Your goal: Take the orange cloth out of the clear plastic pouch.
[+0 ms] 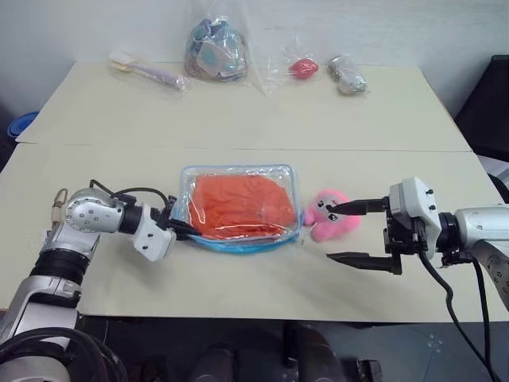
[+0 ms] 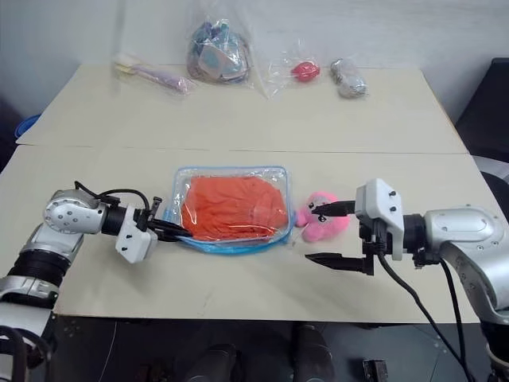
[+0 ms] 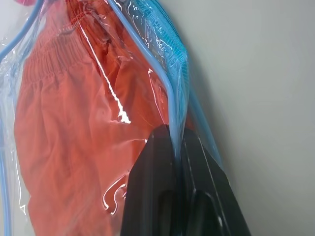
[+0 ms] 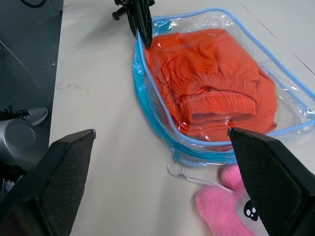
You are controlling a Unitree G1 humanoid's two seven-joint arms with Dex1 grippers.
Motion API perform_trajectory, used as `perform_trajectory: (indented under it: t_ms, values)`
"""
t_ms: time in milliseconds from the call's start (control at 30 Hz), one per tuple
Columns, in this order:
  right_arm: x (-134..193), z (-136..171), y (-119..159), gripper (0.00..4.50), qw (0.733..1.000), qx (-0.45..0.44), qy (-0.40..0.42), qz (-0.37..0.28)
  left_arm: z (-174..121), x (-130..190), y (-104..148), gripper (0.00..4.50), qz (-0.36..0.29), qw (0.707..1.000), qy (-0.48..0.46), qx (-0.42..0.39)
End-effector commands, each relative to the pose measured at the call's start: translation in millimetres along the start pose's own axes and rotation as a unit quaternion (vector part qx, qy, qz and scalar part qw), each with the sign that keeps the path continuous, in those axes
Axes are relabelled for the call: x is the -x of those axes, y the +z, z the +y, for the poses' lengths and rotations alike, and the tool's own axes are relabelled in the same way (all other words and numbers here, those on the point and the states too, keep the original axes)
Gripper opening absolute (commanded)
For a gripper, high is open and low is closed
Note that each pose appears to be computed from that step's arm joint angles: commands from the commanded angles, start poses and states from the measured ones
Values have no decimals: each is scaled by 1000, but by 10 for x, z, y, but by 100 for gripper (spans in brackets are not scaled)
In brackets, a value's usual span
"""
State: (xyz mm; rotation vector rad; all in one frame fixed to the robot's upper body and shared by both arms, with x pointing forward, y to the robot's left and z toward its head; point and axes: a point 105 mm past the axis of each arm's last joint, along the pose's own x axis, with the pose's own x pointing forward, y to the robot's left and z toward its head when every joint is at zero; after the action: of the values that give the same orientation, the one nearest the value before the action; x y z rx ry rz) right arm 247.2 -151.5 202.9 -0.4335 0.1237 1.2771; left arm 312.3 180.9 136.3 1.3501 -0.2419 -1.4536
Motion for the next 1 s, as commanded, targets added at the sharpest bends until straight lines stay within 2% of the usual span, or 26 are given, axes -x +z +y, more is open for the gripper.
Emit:
perform_trajectory:
  t_ms: [33,267,367,433,533,600,733,867,1000]
  values:
    - [25,-23,82,450,1000,23,-7,-7,0,33,-21,71,6,1000,-4,-2]
    - [32,-127,41,450,998,44,-39,0,60,136,-59,289,19,999,30,19]
    - [33,-248,-9,450,995,69,-76,13,116,265,-78,387,32,995,60,72]
    - [36,-315,-46,450,991,89,-94,25,152,377,-52,447,32,985,86,147]
    - [32,-380,-129,450,986,116,-108,48,189,510,112,447,10,960,112,258]
    - [-8,-415,-231,450,983,136,-107,68,172,583,363,447,-25,933,112,340]
    - [-118,-459,-346,450,981,151,-87,83,112,576,736,447,-59,895,105,430]
    - [-172,-511,-415,450,980,158,-73,93,93,573,924,447,-71,876,108,465]
    - [-223,-598,-533,450,976,175,-57,117,18,543,1191,447,-79,881,82,459]
